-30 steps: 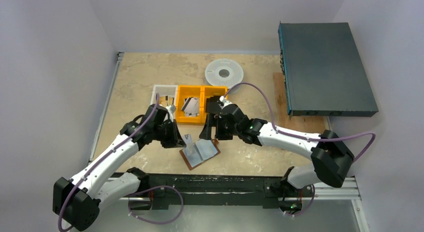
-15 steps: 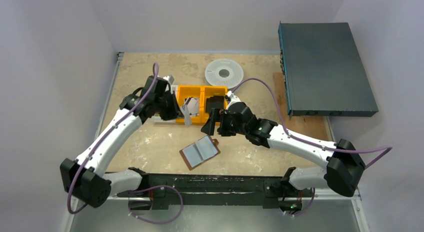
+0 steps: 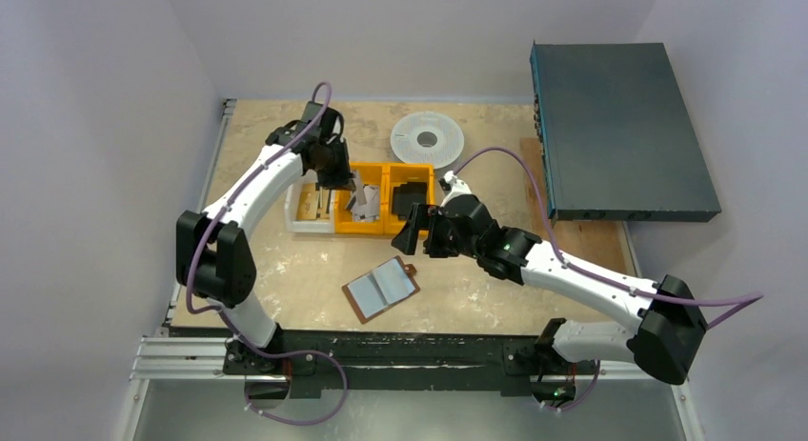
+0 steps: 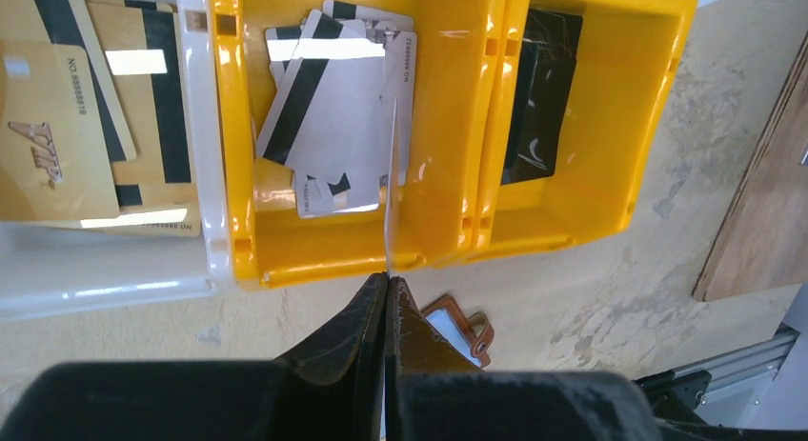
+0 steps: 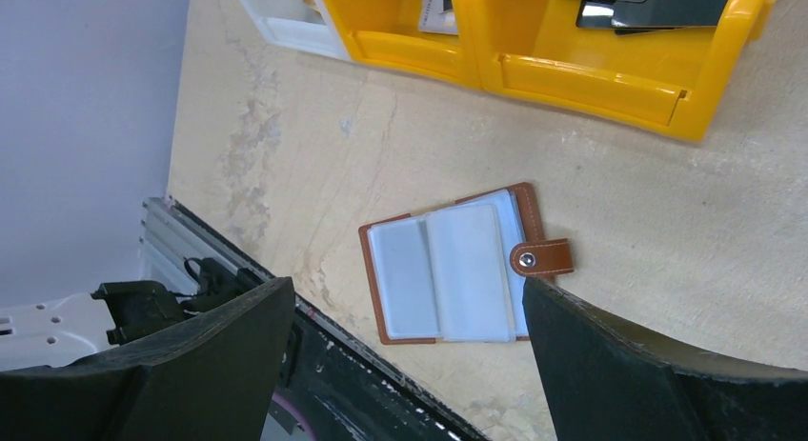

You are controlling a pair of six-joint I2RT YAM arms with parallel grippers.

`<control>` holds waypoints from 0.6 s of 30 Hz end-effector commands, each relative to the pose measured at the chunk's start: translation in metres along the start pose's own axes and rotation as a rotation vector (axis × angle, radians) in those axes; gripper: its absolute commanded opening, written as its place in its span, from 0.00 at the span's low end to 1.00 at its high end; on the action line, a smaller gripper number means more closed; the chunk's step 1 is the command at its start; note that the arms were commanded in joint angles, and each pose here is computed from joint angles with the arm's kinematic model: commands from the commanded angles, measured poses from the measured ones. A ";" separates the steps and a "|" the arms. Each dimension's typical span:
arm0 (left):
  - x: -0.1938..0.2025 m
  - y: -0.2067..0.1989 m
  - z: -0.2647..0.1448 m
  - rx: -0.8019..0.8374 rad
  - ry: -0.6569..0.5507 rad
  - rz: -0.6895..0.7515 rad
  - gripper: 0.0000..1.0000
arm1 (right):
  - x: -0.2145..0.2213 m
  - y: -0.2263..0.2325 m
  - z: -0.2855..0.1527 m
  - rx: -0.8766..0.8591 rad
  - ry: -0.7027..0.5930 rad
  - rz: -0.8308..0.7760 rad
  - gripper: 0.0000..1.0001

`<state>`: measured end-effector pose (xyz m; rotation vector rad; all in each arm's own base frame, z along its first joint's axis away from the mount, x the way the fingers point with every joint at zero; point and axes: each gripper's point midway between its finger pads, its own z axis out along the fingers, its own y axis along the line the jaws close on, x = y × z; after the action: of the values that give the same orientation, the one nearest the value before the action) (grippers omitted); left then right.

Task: Take the credit cards out of the card holder
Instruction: Place the credit card in the storage box.

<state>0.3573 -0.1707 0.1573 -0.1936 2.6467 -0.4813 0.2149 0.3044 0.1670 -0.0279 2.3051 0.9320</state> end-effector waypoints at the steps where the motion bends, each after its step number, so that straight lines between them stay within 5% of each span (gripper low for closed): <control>1: -0.019 -0.007 0.004 0.046 -0.004 0.029 0.00 | -0.006 -0.005 -0.003 0.022 -0.026 -0.015 0.91; 4: -0.022 -0.005 0.006 0.057 0.004 0.015 0.10 | -0.006 -0.006 -0.003 0.026 -0.026 -0.020 0.92; 9: -0.025 -0.006 -0.009 0.063 -0.013 0.025 0.53 | -0.003 -0.009 0.002 0.043 -0.010 -0.030 0.95; 18: 0.011 0.005 -0.048 0.067 -0.038 0.020 0.65 | 0.011 -0.026 0.019 0.117 0.038 -0.070 0.99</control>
<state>0.3484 -0.1611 0.1730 -0.1746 2.6402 -0.5314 0.2147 0.2985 0.1335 -0.0591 2.3986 0.8176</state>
